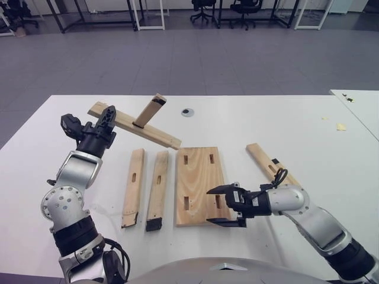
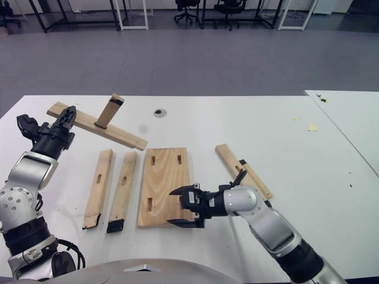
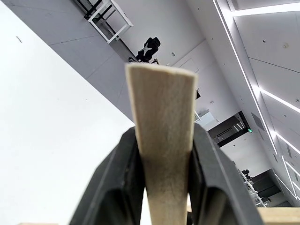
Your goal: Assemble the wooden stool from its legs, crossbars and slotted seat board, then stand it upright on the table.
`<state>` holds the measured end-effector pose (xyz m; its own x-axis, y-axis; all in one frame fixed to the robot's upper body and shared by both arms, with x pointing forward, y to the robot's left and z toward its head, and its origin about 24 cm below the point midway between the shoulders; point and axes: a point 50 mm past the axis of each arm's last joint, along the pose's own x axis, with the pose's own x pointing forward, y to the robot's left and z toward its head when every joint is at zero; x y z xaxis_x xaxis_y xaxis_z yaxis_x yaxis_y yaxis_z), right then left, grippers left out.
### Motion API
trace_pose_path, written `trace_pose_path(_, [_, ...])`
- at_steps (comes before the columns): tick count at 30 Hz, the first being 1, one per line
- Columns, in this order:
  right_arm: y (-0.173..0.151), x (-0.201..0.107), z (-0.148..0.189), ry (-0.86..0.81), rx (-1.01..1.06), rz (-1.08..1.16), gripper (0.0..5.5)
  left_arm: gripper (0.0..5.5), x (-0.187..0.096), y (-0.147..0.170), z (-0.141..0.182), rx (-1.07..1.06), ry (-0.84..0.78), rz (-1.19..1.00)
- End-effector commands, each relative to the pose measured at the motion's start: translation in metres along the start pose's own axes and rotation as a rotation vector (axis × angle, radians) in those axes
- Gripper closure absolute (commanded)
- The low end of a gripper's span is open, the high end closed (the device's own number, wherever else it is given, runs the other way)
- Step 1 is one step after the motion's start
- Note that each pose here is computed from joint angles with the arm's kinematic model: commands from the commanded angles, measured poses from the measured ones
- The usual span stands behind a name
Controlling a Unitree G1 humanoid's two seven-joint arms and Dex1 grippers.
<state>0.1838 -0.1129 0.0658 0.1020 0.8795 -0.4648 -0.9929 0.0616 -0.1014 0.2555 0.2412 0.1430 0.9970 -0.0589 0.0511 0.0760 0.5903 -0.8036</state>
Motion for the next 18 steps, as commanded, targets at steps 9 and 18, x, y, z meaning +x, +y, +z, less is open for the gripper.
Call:
trace_pose_path(9, [-0.014, 0.02, -0.049, 0.132, 0.119, -0.069, 1.85, 4.49, 0.002, -0.013, -0.006, 0.004, 0.05, -0.02])
trace_pose_path(18, [-0.049, 0.022, -0.035, 0.023, 0.055, -0.231, 1.85, 4.49, -0.028, -0.038, -0.016, 0.057, 0.118, 0.054])
